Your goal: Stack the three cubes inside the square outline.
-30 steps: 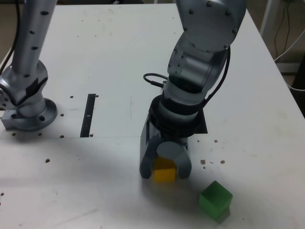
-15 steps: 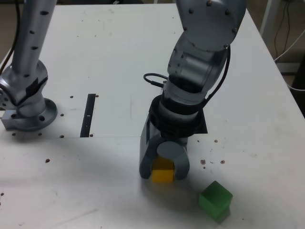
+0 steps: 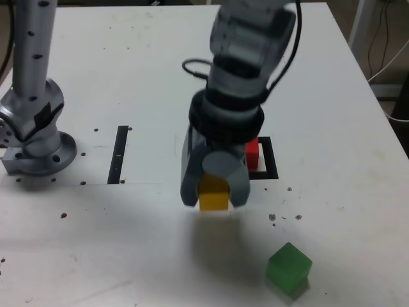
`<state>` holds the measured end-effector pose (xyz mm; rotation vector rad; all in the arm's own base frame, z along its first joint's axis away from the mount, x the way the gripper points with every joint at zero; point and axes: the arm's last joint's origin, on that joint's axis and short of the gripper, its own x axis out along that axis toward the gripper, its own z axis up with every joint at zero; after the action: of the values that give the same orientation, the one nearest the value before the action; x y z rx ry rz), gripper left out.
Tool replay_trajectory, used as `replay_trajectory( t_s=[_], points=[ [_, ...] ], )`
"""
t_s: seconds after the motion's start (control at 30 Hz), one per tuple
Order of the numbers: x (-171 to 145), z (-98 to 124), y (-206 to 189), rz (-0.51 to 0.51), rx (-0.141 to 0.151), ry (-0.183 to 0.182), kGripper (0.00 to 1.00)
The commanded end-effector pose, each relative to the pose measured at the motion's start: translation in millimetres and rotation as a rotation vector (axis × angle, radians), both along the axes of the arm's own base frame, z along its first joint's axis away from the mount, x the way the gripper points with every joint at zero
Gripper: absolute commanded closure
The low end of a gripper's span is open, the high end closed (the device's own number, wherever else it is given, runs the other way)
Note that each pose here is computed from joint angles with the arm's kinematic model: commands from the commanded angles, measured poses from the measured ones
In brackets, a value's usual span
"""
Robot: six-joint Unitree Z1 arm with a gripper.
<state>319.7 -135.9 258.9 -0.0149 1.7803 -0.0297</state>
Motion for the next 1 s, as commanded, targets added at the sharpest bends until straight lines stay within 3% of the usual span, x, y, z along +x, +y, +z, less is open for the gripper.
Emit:
replay_trajectory(
  t_s=[0.0, 0.23, 0.43, 0.97],
  points=[
    [0.3, 8.6, 3.5, 0.005, 0.000, -0.017, 0.61],
    [7.2, 25.8, 25.1, -0.009, 0.016, -0.031, 0.61],
    [15.6, 31.2, 48.5, -0.030, 0.009, -0.040, 0.61],
    [36.7, 23.0, 109.1, -0.055, -0.013, -0.033, 0.61]
  ],
)
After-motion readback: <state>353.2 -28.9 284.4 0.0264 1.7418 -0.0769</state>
